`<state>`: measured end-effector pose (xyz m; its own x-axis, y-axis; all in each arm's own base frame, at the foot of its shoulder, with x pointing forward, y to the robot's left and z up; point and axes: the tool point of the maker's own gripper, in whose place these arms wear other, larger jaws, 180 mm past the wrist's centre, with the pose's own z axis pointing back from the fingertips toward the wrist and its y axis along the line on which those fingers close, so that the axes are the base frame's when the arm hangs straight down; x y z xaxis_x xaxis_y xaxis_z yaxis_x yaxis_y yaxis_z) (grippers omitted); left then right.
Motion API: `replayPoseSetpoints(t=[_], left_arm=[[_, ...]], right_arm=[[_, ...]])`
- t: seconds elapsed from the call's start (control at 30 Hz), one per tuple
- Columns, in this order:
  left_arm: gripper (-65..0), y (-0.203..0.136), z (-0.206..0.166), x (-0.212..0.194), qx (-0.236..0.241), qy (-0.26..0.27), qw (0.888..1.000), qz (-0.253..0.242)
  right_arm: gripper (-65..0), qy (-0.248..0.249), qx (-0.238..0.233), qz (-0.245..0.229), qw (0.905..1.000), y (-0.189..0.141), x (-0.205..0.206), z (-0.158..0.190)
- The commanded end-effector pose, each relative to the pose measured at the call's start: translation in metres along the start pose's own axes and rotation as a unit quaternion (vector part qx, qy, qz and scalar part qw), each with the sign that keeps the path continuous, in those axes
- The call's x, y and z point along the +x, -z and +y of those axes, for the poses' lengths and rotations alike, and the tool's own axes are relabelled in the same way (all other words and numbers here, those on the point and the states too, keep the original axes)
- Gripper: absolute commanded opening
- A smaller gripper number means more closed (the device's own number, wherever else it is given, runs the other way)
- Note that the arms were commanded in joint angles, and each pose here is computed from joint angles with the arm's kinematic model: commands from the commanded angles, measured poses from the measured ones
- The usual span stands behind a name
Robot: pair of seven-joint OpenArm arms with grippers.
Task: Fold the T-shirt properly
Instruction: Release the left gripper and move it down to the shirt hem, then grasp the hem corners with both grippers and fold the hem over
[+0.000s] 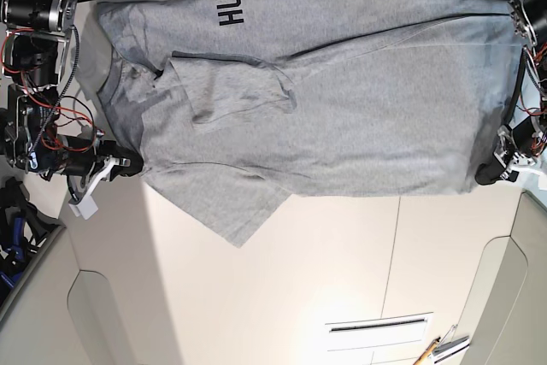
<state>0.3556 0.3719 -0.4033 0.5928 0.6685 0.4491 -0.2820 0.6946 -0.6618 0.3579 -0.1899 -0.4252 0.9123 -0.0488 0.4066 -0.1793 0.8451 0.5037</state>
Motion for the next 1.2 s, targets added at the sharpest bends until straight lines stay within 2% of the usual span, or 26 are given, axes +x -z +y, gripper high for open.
replayPoseSetpoints(t=[0.0, 0.07, 0.4, 0.43, 0.53, 0.57, 0.77, 0.97, 1.17], left_arm=[[-41.9, -0.007, -0.011, 0.027, -0.017, 0.014, 0.999, -0.036], [-44.5, -0.008, -0.011, 0.032, -0.016, 0.014, 0.999, -0.048], [-45.6, -0.010, -0.012, 0.040, -0.018, 0.017, 0.998, -0.065], [-48.4, -0.010, -0.012, 0.041, -0.018, 0.017, 0.997, -0.069], [-63.6, -0.010, -0.013, 0.045, -0.020, 0.015, 0.997, -0.080], [-65.0, -0.011, -0.014, 0.047, -0.022, 0.013, 0.996, -0.084], [-65.0, -0.011, -0.016, 0.049, -0.030, 0.006, 0.995, -0.092], [-65.0, -0.013, -0.021, 0.051, -0.034, 0.015, 0.996, -0.084], [-65.0, -0.021, -0.050, 0.058, -0.078, 0.032, 0.994, -0.065]], right_arm=[[-65.0, -0.006, -0.018, 0.015, 0.9997, -0.005, 0.000, -0.007], [-65.0, -0.006, -0.018, 0.015, 0.9997, -0.005, 0.000, -0.007], [-65.0, -0.006, -0.018, 0.015, 0.9997, -0.005, 0.000, -0.007], [-65.0, -0.006, -0.018, 0.015, 0.9997, -0.005, 0.000, -0.007], [-65.0, -0.004, -0.012, 0.009, 0.9999, -0.005, 0.002, -0.005], [-65.0, -0.001, -0.005, 0.004, 1.0000, -0.005, 0.004, -0.003], [-65.0, -0.013, 0.006, -0.019, 0.9997, -0.010, 0.017, 0.007], [-65.0, -0.064, 0.000, -0.044, 0.9970, -0.025, 0.040, 0.023], [-65.0, -0.125, -0.014, -0.054, 0.9906, -0.037, 0.028, 0.042]])
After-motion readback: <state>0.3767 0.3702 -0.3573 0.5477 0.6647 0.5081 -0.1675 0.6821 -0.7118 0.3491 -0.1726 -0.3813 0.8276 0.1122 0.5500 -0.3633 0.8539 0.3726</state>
